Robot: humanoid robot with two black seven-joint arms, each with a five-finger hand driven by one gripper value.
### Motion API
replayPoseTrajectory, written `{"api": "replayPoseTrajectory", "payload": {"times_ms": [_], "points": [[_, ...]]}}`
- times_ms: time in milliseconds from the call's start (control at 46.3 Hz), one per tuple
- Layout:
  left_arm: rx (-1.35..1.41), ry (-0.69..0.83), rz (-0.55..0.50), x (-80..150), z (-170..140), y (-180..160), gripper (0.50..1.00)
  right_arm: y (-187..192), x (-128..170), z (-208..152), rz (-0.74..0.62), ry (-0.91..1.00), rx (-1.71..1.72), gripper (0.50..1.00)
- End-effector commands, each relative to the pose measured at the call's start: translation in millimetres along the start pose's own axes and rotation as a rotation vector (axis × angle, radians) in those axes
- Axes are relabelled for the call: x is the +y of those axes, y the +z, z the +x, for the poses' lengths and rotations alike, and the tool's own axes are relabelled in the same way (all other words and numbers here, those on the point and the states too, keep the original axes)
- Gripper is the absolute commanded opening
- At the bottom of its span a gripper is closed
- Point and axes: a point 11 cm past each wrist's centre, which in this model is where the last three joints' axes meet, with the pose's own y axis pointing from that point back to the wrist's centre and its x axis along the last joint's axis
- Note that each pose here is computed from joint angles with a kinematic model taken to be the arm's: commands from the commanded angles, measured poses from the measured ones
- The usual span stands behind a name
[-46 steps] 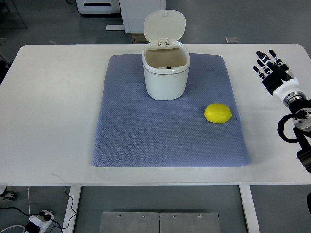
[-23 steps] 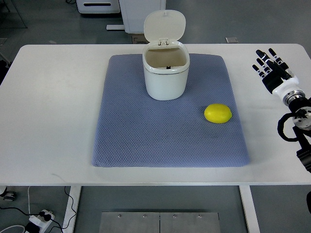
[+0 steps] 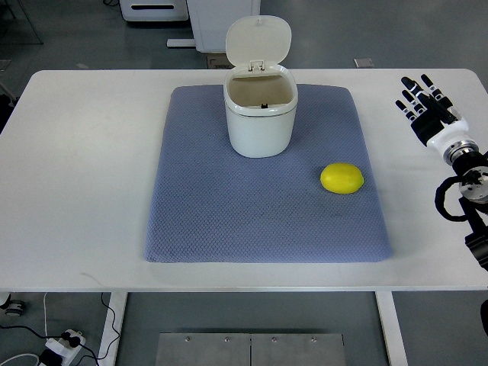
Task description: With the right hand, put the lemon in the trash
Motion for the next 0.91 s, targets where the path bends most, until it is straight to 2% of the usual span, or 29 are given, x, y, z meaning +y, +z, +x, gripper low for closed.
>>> {"api": "replayPoseTrajectory", "payload": {"times_ms": [0, 281, 410, 604, 755, 885], "points": [[0.0, -0.001, 0.0, 0.0, -0.1, 0.0, 1.0, -0.9, -0.2, -0.4, 0.001, -0.002, 0.002, 1.0], [0.0, -0.001, 0.0, 0.0, -0.1, 0.0, 1.0, -7.2, -2.9, -6.1, 0.011, -0.017, 0.007, 1.0], [0.0, -0.001, 0.0, 0.0, -0.1, 0.0, 1.0, 4.0, -3.0, -9.0, -0.032, -0.029, 0.059, 1.0], [0.0, -0.001, 0.0, 0.0, -0.1, 0.0, 1.0, 1.7, -2.5, -9.9, -0.044, -0.047, 0.098, 1.0], [0.0, -0.001, 0.0, 0.0, -0.1, 0.0, 1.0, -22.1, -2.8, -7.3, -0.035, -0.066, 0.179, 1.0], [0.0, -0.001, 0.0, 0.0, -0.1, 0.0, 1.0, -32.8, -1.7, -9.2, -0.082, -0.108, 0.326, 1.0]]}}
